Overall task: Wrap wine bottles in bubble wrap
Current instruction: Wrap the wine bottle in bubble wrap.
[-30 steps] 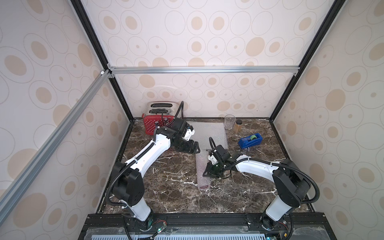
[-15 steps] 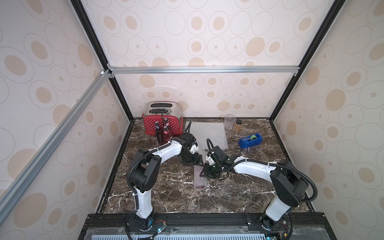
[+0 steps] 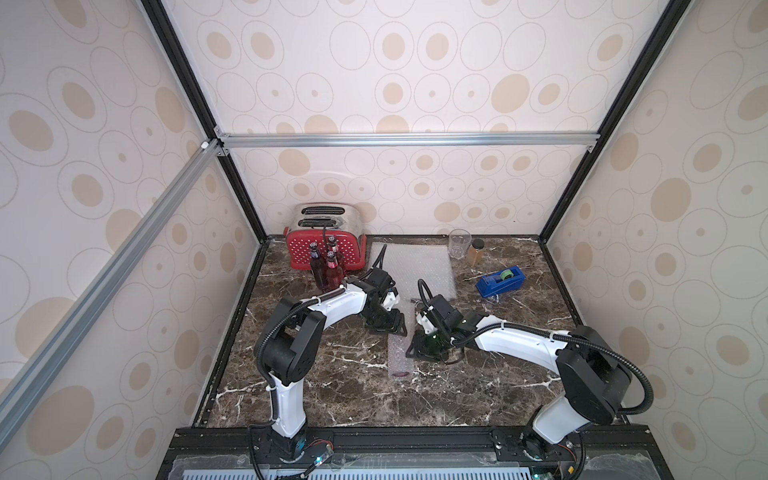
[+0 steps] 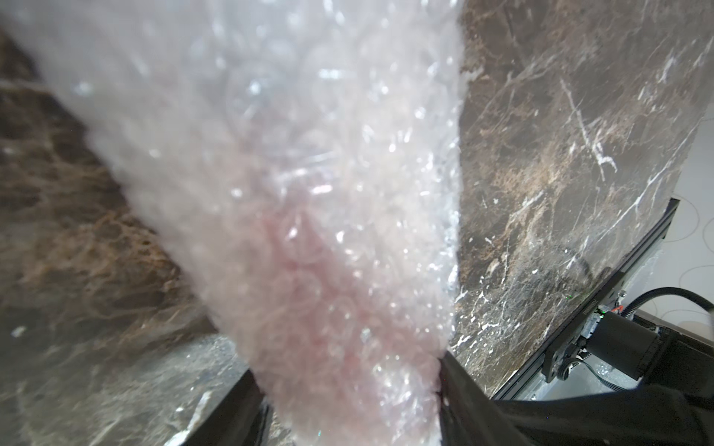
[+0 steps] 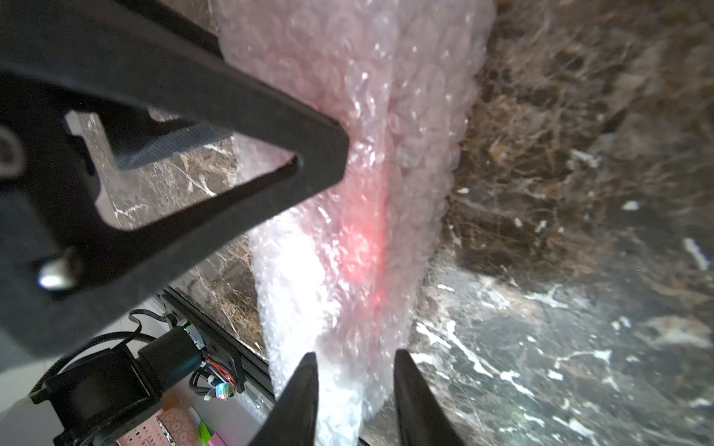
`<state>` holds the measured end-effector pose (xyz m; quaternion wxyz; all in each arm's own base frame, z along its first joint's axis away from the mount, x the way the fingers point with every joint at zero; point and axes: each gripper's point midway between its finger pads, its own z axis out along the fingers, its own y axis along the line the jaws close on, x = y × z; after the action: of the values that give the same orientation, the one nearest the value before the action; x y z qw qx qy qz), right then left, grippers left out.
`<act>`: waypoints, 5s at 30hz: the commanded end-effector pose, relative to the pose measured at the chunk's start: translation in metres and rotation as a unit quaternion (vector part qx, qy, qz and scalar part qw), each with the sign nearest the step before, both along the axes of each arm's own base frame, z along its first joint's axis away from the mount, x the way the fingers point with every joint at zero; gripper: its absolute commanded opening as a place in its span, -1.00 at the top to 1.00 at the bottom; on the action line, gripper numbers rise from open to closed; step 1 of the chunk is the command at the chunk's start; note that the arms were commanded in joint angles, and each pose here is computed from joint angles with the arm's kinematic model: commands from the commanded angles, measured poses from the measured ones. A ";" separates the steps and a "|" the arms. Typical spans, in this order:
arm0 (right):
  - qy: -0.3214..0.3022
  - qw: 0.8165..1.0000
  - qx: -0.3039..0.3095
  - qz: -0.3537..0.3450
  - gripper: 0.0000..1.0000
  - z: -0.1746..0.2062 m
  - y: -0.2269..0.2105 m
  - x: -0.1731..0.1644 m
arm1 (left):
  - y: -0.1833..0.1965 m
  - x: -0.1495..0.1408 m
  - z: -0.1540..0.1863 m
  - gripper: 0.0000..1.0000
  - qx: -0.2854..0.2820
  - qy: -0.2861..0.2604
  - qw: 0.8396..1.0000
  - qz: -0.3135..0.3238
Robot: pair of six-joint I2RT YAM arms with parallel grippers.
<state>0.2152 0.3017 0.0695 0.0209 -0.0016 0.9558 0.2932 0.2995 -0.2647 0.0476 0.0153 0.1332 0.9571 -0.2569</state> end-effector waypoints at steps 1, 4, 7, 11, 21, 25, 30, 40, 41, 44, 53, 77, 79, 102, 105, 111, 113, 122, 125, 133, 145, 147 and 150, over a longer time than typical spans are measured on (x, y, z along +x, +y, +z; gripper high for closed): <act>0.019 1.000 -0.021 -0.005 0.44 -0.013 -0.011 -0.009 | 0.014 -0.005 -0.007 -0.26 0.024 0.005 1.000 -0.001; 0.024 1.000 -0.007 -0.009 0.52 -0.016 -0.005 -0.009 | 0.015 -0.003 -0.004 -0.28 0.019 0.003 1.000 0.002; 0.024 1.000 -0.004 -0.005 0.52 -0.017 0.001 -0.009 | 0.014 -0.001 0.004 -0.36 0.012 -0.004 1.000 0.003; 0.026 1.000 -0.003 0.002 0.53 -0.019 0.009 -0.008 | 0.016 0.000 0.020 -0.51 0.001 -0.018 1.000 0.004; 0.027 1.000 0.001 0.010 0.53 -0.019 0.021 -0.007 | 0.036 -0.020 0.034 -0.55 -0.020 -0.038 0.999 0.013; 0.026 1.000 0.004 0.011 0.53 -0.020 0.024 -0.006 | 0.035 -0.024 0.021 -0.46 -0.029 -0.038 0.999 0.019; 0.028 1.000 0.003 0.012 0.53 -0.021 0.025 -0.006 | 0.034 -0.018 0.019 -0.23 -0.020 -0.027 0.999 0.025; 0.023 1.000 0.000 0.017 0.54 -0.016 0.025 -0.004 | 0.047 -0.013 0.043 0.34 0.006 -0.077 0.997 0.021; 0.023 1.000 0.000 0.016 0.53 -0.015 0.025 -0.004 | 0.047 -0.013 0.044 0.44 0.006 -0.079 0.997 0.020; 0.021 1.000 0.001 0.018 0.53 -0.013 0.027 -0.003 | 0.047 -0.012 0.048 0.73 0.006 -0.086 0.996 0.017; 0.012 1.000 0.005 0.022 0.53 -0.004 0.031 0.002 | 0.036 -0.013 0.069 1.00 -0.029 -0.099 0.995 0.000; -0.014 0.995 -0.092 0.035 0.27 0.006 0.022 0.015 | 0.039 -0.015 0.069 1.00 -0.002 -0.116 0.993 -0.027; -0.015 0.994 -0.106 0.025 0.13 0.004 0.016 0.017 | 0.039 -0.014 0.069 1.00 -0.003 -0.118 0.993 -0.027; -0.032 0.989 -0.141 0.034 -0.16 -0.003 0.031 0.022 | 0.034 -0.015 0.070 1.00 -0.018 -0.113 0.993 -0.026; -0.034 0.990 -0.134 0.037 -0.16 -0.001 0.036 0.024 | 0.034 -0.015 0.070 1.00 -0.017 -0.112 0.993 -0.026; -0.023 0.989 -0.143 0.038 -0.17 -0.013 0.036 0.024 | 0.034 -0.014 0.071 1.00 -0.021 -0.114 0.993 -0.024; -0.021 0.987 -0.154 0.037 -0.17 -0.018 0.033 0.024 | 0.032 -0.015 0.073 1.00 -0.027 -0.113 0.993 -0.023; -0.012 0.986 -0.163 0.039 -0.15 -0.024 0.028 0.019 | 0.017 -0.012 0.082 1.00 -0.074 -0.112 0.991 -0.022; -0.019 0.988 -0.151 0.042 -0.14 -0.021 0.028 0.017 | 0.009 -0.009 0.084 1.00 -0.094 -0.106 0.990 -0.015; -0.030 0.993 -0.098 0.058 -0.14 -0.020 0.038 0.012 | -0.019 -0.013 0.057 1.00 -0.122 -0.038 0.991 -0.031; -0.063 0.993 -0.066 0.080 -0.15 -0.007 0.040 0.010 | -0.024 -0.025 0.001 0.79 -0.066 0.029 0.997 -0.039; -0.069 0.992 -0.063 0.081 -0.16 -0.002 0.038 0.009 | -0.020 -0.025 -0.007 0.64 -0.049 0.032 0.998 -0.036; -0.077 0.992 -0.052 0.085 -0.19 0.008 0.036 0.006 | -0.015 -0.025 -0.015 0.59 -0.032 0.033 0.998 -0.033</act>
<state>0.2300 0.3267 0.0632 0.0639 -0.0738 0.9727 0.2106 0.2796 -0.2902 0.0742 0.0009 0.1607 0.9199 -0.3576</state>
